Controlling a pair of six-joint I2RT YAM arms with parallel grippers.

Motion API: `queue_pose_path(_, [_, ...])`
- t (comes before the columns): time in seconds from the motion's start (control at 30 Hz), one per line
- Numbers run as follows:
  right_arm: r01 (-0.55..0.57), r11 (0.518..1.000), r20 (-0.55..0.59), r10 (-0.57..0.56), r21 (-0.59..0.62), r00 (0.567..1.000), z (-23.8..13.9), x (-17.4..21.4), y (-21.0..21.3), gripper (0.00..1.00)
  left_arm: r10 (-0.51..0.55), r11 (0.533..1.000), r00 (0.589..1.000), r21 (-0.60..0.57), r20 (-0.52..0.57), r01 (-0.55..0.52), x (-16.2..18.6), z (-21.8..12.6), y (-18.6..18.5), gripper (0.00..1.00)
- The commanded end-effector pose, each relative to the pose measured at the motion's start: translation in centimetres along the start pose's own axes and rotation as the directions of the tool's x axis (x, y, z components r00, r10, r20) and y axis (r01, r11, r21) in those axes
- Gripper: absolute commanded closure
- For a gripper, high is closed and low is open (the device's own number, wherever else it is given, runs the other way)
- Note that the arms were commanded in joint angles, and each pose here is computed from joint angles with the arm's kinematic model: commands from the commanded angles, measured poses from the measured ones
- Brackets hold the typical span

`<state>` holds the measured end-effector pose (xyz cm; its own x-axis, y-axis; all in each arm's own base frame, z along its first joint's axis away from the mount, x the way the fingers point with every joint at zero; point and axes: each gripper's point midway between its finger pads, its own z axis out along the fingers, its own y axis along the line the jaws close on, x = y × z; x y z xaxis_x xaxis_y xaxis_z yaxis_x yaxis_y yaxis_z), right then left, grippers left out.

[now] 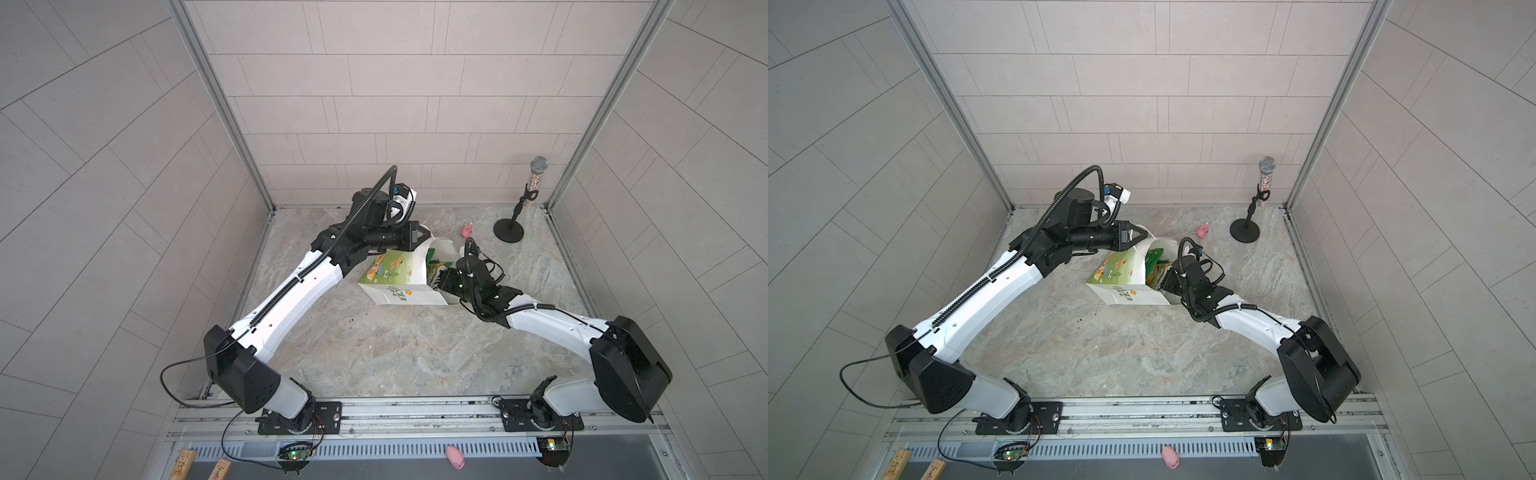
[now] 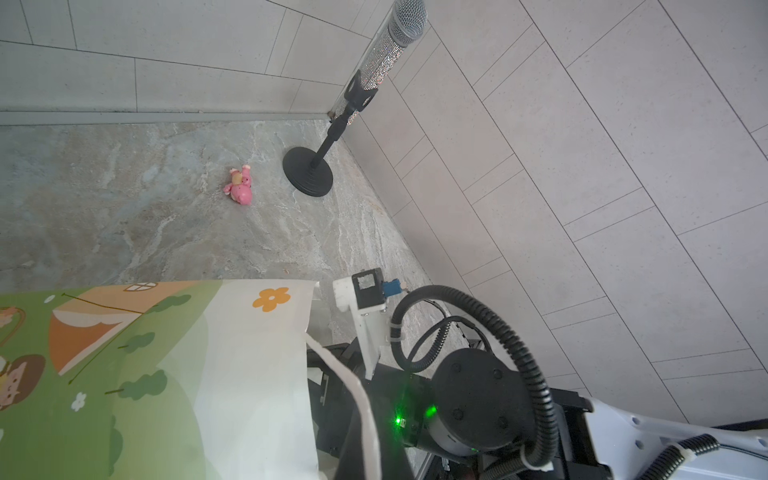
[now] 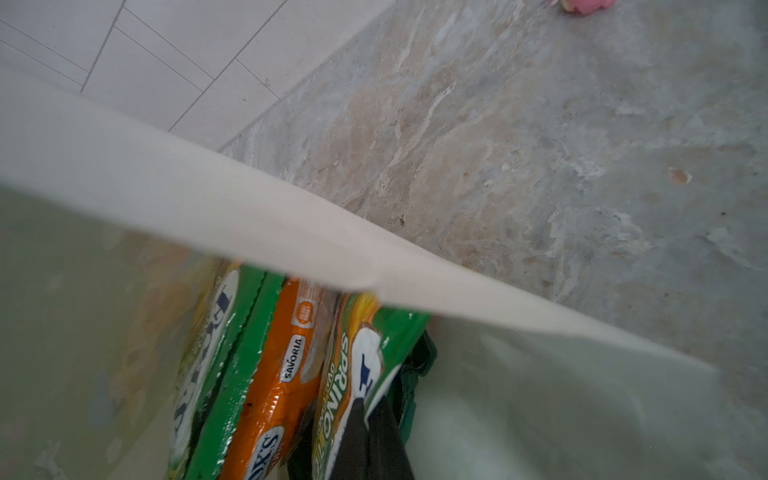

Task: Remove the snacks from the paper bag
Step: 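Grasp the green Fox's Spring Tea packet inside the bag with the right gripper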

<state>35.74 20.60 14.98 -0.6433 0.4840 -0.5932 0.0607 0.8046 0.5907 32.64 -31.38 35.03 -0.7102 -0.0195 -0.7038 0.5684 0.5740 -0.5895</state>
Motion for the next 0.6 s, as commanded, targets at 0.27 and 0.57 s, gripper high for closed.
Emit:
queue_pose_path(0.27, [0.046, 0.995, -0.007, -0.047, -0.093, 0.999, -1.6, -2.0, 1.9, 1.0, 0.027, 0.999, 0.999, -0.047, 0.03, -0.025, -0.6, -0.6, 0.3, 1.0])
queue_pose_path(0.57, [0.098, 0.982, 0.021, -0.096, -0.159, 0.995, -4.6, -4.1, 4.3, 1.0, 0.028, 0.995, 0.999, -0.094, 0.042, -0.024, -0.7, -0.7, 1.2, 1.0])
